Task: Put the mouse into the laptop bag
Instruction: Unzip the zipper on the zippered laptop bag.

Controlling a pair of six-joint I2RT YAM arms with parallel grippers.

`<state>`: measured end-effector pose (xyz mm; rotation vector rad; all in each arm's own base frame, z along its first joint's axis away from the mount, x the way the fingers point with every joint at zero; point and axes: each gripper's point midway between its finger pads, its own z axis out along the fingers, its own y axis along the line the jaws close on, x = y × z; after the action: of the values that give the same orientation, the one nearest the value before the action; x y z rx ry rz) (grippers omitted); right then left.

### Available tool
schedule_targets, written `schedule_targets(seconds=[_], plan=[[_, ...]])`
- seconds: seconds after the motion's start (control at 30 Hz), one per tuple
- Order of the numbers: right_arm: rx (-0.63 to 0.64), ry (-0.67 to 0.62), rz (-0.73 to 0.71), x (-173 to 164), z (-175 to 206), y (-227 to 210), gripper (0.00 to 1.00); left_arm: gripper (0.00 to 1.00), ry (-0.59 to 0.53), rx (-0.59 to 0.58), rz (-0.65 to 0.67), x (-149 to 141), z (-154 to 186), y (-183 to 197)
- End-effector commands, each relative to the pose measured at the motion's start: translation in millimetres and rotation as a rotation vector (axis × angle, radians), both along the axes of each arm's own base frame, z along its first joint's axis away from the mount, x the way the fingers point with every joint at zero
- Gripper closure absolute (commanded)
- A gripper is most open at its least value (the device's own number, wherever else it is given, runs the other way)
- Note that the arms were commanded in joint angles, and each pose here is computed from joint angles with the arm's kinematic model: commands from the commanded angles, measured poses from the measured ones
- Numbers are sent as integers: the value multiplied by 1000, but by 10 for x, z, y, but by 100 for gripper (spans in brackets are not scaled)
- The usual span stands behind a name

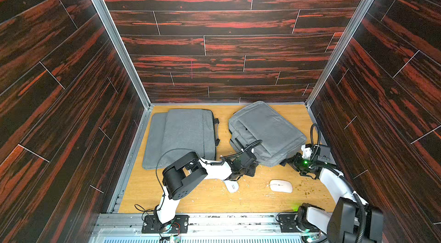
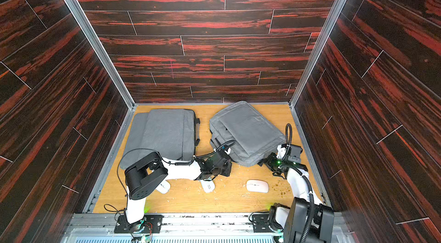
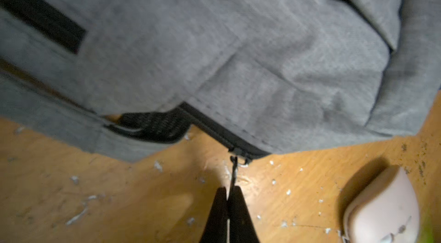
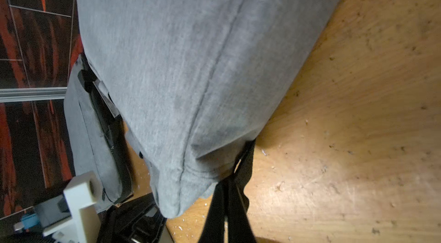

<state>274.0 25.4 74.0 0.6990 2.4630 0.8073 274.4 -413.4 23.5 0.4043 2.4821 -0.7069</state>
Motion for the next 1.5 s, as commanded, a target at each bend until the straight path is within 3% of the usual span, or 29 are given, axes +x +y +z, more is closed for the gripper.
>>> schedule_targets(seconds=[0.0, 0.27, 0.47, 0.73, 0.93, 1.0, 1.17, 1.47], plan=[[-74, -90, -87, 255, 202, -302, 100, 100, -3, 89, 70, 96, -46, 338], [-82, -128, -165, 405, 425, -566, 100, 100, -47, 183, 108, 278, -58, 520], [-73, -123, -130, 245, 298, -445, 99, 100, -40, 148, 89, 346, 16, 405], [-273, -108, -30, -85, 345, -154, 56, 100, -50, 95, 58, 363, 278, 274], [-443, -217, 208, 1, 523, 440, 51, 100, -77, 80, 65, 351, 485, 328], [-444, -243, 311, 56, 492, 695, 51, 100, -81, 74, 66, 350, 538, 330], [-579, -251, 532, 123, 306, 1198, 52, 100, -90, 62, 67, 338, 643, 344], [-486, -280, 626, 174, 136, 1548, 49, 100, -84, 51, 56, 335, 697, 347]])
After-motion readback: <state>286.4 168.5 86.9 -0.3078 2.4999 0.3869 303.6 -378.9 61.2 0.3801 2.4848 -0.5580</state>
